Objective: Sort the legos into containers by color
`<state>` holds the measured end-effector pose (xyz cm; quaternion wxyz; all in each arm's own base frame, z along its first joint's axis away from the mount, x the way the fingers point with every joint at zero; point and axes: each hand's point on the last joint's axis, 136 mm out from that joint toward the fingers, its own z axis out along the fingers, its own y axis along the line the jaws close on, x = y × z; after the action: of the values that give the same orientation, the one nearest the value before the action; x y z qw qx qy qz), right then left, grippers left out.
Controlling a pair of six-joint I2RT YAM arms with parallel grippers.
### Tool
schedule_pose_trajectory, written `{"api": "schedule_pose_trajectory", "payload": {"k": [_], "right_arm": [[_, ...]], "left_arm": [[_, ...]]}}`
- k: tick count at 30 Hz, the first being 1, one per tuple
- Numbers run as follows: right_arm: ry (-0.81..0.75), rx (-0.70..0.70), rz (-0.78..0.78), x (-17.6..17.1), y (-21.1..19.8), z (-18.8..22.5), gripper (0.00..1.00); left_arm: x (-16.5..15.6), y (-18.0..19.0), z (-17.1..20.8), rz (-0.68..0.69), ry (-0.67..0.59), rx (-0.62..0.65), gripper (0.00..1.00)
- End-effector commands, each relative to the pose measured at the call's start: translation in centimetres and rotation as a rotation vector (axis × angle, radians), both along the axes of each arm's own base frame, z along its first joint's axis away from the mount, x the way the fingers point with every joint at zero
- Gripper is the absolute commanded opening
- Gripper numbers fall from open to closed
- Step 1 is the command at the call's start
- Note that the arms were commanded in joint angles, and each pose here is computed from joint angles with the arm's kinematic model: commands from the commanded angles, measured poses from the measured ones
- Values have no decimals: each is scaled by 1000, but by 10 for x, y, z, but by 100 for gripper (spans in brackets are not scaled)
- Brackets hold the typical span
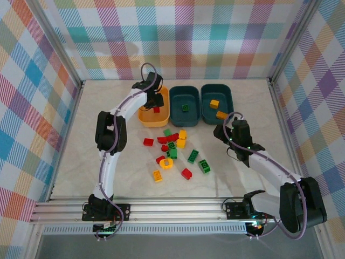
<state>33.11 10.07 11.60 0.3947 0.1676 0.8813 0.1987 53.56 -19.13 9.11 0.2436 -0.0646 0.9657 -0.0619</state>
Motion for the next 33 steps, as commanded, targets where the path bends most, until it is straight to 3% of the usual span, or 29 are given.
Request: {"api": "schedule_pose_trajectory", "payload": {"k": [1, 4, 8, 11, 17, 21, 25, 29, 31, 33], "right_arm": [[-22, -32, 99, 0, 19, 16, 72], [9, -79, 187, -12, 37, 18, 73], [92, -155, 300, -41, 56, 11, 74], [182, -215, 396, -69, 70, -1, 74], [417, -289, 485, -124, 75, -41, 73], [540, -359, 545, -148, 77, -62, 75], [610, -447, 561, -152, 76, -78, 74], [601, -485, 553, -146, 78, -85, 64], [561, -492, 556, -138, 81, -81, 54], [534, -484, 585, -133, 89, -74, 38]], "left_arm": [[-2, -10, 50, -43, -71, -59, 64], [-15, -8, 87, -48, -142, -105, 77], [-60, -6, 124, -36, -252, -242, 82], [-106, 1, 111, 5, -298, -343, 86], [-196, 25, 40, 100, -269, -488, 88], [-233, 31, 16, 96, -234, -476, 90], [-246, 35, 16, 87, -244, -461, 90], [-244, 40, 28, 94, -285, -454, 92], [-243, 39, 31, 87, -293, -456, 92], [-242, 38, 28, 82, -282, -448, 92]]}}
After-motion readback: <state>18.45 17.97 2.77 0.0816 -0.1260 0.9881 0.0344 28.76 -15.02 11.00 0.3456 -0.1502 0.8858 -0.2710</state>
